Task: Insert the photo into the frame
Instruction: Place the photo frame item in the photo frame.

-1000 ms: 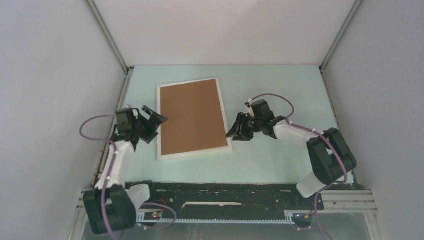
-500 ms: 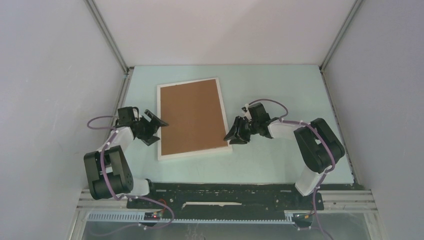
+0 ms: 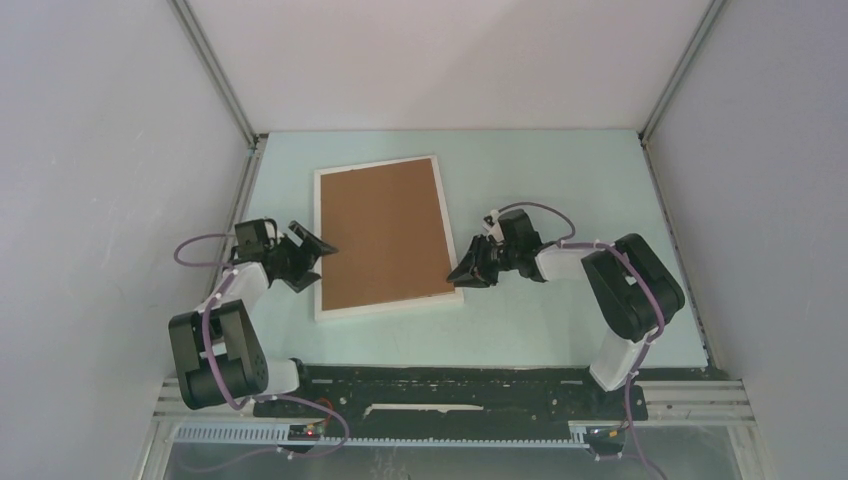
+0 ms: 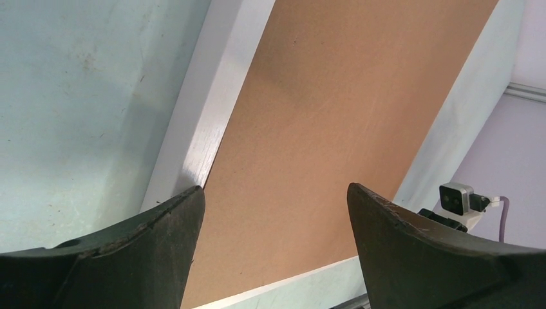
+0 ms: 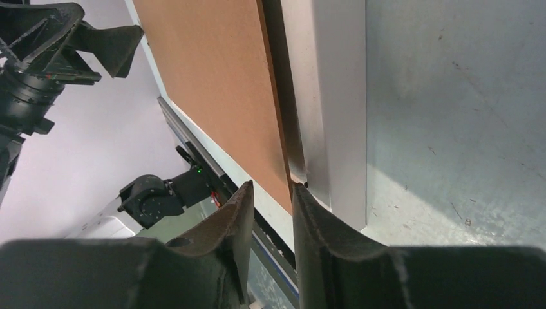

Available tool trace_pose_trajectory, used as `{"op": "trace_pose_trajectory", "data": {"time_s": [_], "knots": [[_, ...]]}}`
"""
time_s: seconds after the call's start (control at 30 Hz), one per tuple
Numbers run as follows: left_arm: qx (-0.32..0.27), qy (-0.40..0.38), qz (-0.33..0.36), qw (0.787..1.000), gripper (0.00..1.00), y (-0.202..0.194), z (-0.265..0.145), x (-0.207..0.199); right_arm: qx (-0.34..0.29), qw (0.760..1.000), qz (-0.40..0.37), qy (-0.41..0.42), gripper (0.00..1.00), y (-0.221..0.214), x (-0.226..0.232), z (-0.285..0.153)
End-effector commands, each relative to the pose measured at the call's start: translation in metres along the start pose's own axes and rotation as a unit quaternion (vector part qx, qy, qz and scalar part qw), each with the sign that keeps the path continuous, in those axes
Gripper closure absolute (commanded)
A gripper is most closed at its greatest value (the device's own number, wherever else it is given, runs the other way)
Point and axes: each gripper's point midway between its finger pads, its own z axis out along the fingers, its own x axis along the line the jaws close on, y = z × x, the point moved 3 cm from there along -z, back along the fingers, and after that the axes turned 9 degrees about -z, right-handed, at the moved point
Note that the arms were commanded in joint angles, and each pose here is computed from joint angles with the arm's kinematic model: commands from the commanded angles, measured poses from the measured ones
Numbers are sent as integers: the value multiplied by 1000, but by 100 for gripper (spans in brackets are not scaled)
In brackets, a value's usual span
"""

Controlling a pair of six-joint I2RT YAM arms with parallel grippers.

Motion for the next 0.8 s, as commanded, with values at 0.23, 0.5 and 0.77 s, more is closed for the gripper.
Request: {"op": "trace_pose_trajectory", "data": {"time_s": [0.23, 0.5, 0.77], "knots": [[12, 24, -5, 1000, 9, -11, 0, 21, -69, 975, -159, 137, 81, 12, 84, -16], [13, 18, -3, 1000, 9, -10, -2, 21, -99, 957, -215, 169, 69, 26, 111, -17], [9, 0, 16, 1000, 6, -6, -12, 7, -113, 960, -213, 143, 82, 44, 118, -1]]}}
